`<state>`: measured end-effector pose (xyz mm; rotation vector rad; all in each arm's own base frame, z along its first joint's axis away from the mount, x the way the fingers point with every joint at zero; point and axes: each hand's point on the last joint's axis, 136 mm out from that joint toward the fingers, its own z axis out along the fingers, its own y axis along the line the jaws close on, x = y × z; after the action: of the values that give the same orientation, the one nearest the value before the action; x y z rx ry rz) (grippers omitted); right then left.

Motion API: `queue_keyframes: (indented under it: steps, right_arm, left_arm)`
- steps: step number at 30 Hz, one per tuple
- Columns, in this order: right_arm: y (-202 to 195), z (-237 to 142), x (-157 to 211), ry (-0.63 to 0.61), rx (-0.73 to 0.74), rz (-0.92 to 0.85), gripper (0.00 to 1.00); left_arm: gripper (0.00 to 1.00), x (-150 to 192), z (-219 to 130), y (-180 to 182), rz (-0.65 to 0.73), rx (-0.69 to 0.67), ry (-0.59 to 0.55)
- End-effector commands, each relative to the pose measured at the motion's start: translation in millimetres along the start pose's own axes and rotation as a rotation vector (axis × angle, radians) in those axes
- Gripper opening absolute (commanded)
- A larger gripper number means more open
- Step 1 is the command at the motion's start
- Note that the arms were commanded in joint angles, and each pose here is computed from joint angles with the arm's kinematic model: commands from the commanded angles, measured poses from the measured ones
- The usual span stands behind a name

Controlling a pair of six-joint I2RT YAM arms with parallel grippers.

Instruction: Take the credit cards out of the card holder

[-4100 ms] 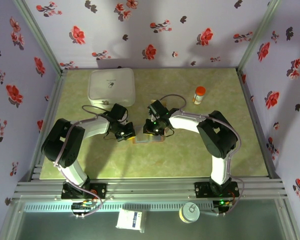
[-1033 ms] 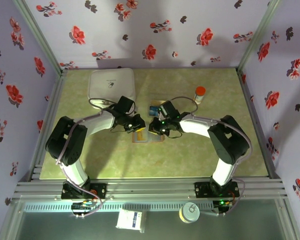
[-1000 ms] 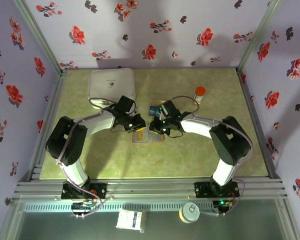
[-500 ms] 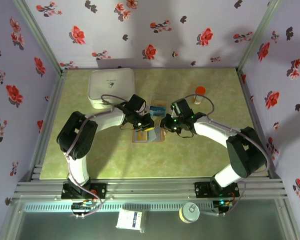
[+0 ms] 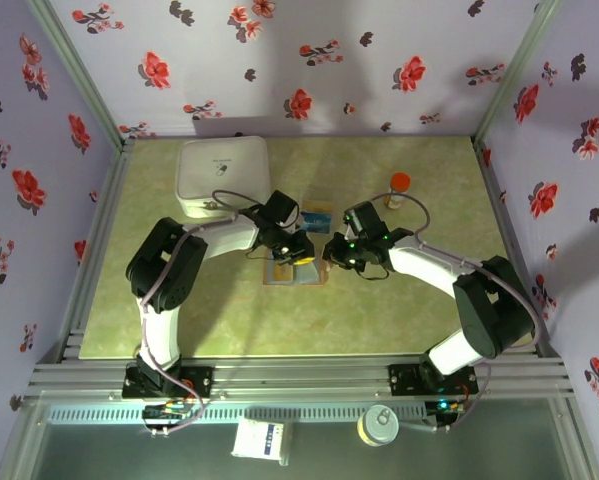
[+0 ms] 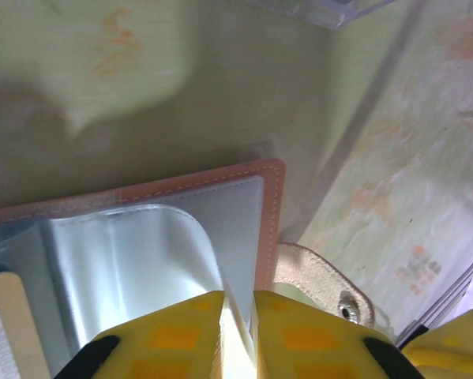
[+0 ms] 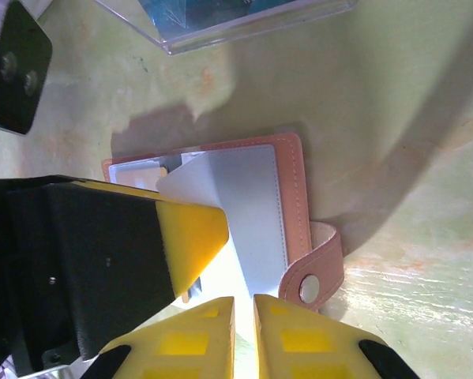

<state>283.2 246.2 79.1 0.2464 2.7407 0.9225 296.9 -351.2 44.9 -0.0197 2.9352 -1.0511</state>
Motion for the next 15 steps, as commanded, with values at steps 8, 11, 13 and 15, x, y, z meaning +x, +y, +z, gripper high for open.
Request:
queue_keyframes:
  steps: [8, 11, 13, 15]
  right_arm:
    - [2.1, -3.3, -5.6, -0.008, 0.004, -0.002, 0.17]
    - [4.6, -2.2, -6.4, -0.007, 0.0, 0.0, 0.17]
    - [7.4, -1.6, -7.0, -0.007, -0.003, -0.001, 0.17]
    - [9.8, 0.0, -7.1, -0.004, -0.004, -0.002, 0.18]
  left_arm:
    - [0.21, -10.3, -28.9, -25.3, 0.056, 0.044, -0.044]
    - [0.23, -12.0, -33.9, -20.5, 0.051, 0.045, -0.054]
    - [0.25, -13.4, -36.6, -17.9, 0.046, 0.048, -0.055]
    - [0.25, -14.1, -39.5, -15.7, 0.046, 0.048, -0.059]
